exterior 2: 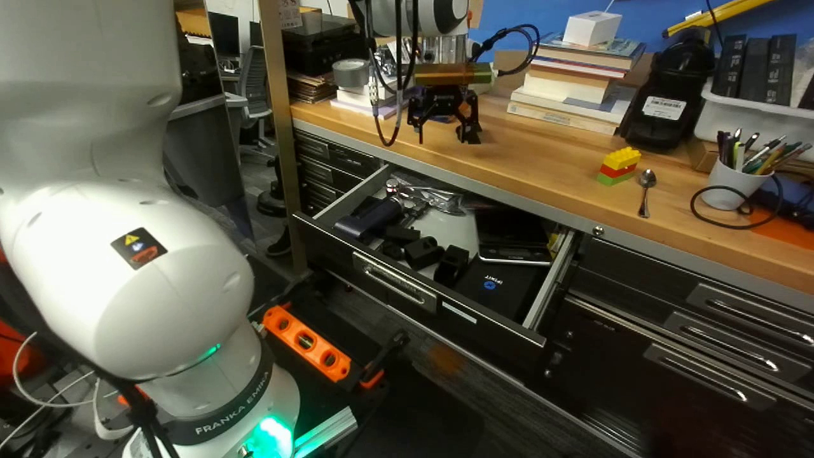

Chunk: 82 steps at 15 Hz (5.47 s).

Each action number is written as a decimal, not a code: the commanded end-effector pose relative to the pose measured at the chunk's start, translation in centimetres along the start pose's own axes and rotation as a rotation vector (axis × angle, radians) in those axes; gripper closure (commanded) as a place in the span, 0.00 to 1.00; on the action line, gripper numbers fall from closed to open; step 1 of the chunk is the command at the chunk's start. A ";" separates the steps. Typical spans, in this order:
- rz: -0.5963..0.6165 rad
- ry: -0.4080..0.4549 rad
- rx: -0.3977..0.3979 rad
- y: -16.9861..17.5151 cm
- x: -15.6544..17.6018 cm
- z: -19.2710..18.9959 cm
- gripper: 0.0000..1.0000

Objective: Pick up the black objects and put them in the open drawer and close it

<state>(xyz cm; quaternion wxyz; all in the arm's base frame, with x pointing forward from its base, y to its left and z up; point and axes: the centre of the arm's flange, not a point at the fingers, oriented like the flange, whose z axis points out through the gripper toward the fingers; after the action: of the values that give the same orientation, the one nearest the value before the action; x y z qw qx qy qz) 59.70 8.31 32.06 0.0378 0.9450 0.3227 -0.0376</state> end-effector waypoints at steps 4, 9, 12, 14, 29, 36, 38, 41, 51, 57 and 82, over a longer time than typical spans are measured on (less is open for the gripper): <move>-0.033 0.138 -0.122 2.3 2.0 -1.7 0.00; -0.050 0.220 -0.138 4.8 3.4 -2.0 0.00; -0.068 0.253 -0.142 6.5 4.4 -1.5 0.00; -0.081 0.266 -0.132 7.9 5.3 -0.7 0.00; -0.105 0.210 0.000 11.7 9.8 0.3 0.00; -0.060 0.141 0.104 11.9 10.2 -0.3 0.00; -0.051 0.146 0.125 12.1 10.6 -0.2 0.00; -0.029 0.168 0.141 12.3 11.1 0.3 0.00; 0.020 0.172 0.121 12.3 12.0 2.5 0.02; 0.013 0.171 0.104 12.4 11.7 2.4 0.55; 0.496 0.041 0.051 5.0 -8.8 0.0 0.85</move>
<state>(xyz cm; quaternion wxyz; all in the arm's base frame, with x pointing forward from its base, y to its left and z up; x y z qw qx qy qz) 62.58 -1.31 34.87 0.0233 0.9926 0.1145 -0.0327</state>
